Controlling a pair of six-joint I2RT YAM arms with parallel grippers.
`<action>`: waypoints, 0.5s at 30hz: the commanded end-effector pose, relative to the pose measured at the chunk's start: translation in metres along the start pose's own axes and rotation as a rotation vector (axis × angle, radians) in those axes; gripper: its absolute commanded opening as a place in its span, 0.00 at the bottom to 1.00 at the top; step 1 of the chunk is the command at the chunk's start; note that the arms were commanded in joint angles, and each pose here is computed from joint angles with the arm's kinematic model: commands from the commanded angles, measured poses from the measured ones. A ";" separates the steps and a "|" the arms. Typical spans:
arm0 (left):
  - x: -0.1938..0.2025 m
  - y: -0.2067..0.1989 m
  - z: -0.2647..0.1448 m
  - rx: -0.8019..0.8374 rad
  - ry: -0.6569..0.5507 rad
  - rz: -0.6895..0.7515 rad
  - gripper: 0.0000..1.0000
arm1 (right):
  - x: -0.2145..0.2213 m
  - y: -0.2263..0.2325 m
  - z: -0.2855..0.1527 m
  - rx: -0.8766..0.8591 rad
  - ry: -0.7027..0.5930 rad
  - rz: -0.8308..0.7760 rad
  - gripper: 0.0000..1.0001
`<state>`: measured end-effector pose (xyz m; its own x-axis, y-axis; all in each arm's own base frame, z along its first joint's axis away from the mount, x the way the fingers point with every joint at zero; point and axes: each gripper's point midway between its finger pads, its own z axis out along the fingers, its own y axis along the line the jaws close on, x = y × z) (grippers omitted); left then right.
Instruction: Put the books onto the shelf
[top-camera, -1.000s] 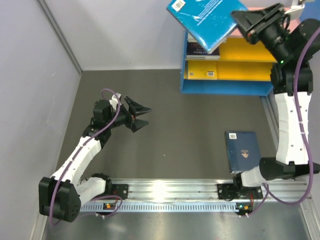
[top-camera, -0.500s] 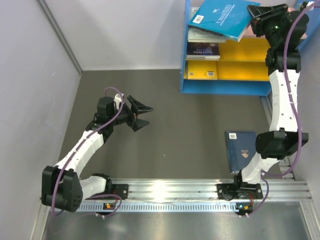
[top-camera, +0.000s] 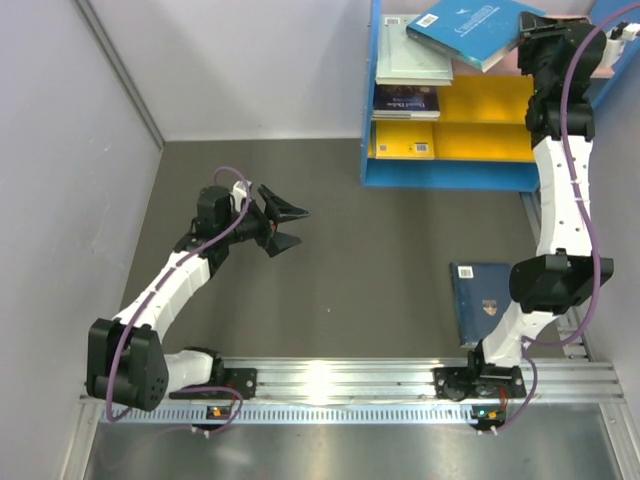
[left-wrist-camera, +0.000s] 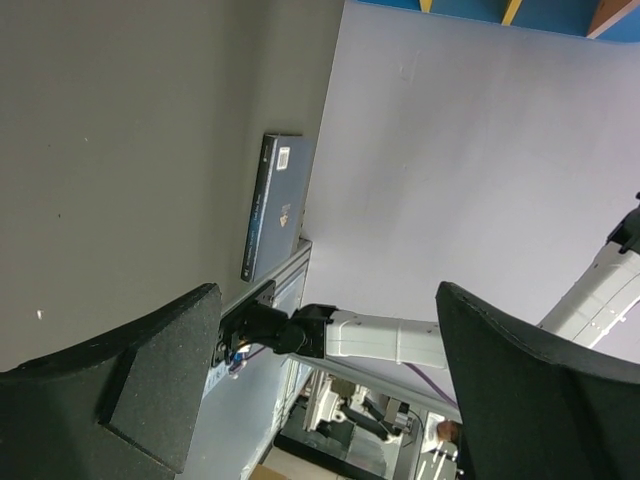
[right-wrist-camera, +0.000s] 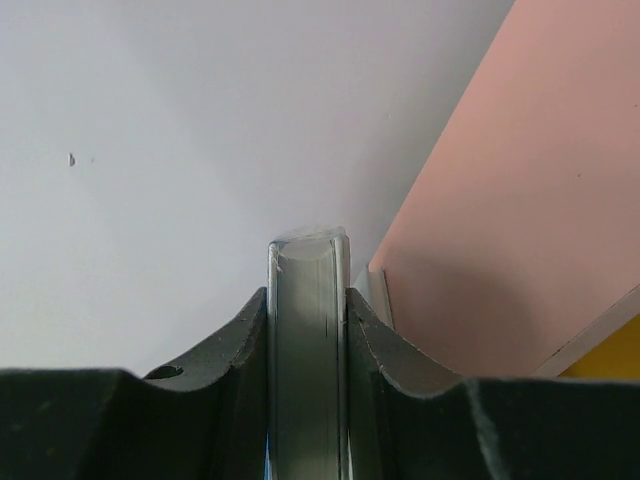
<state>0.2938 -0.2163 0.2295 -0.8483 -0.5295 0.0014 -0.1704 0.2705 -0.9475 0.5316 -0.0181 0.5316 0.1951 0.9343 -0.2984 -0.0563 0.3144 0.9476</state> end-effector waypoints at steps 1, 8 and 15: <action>0.000 -0.019 -0.005 0.047 0.010 0.057 0.93 | -0.040 0.112 -0.047 -0.256 -0.194 0.063 0.00; 0.006 -0.020 -0.012 0.052 0.016 0.070 0.93 | 0.035 0.135 -0.048 -0.238 -0.191 -0.036 0.00; 0.009 -0.016 -0.030 0.043 0.004 0.086 0.92 | 0.103 0.126 -0.049 -0.199 -0.111 -0.116 0.00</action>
<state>0.2824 -0.2070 0.2395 -0.8547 -0.5186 -0.0242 -0.1409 0.2767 -0.9506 0.5209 0.0922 0.5598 0.3199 0.8202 -0.4743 -0.0184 0.5059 0.8624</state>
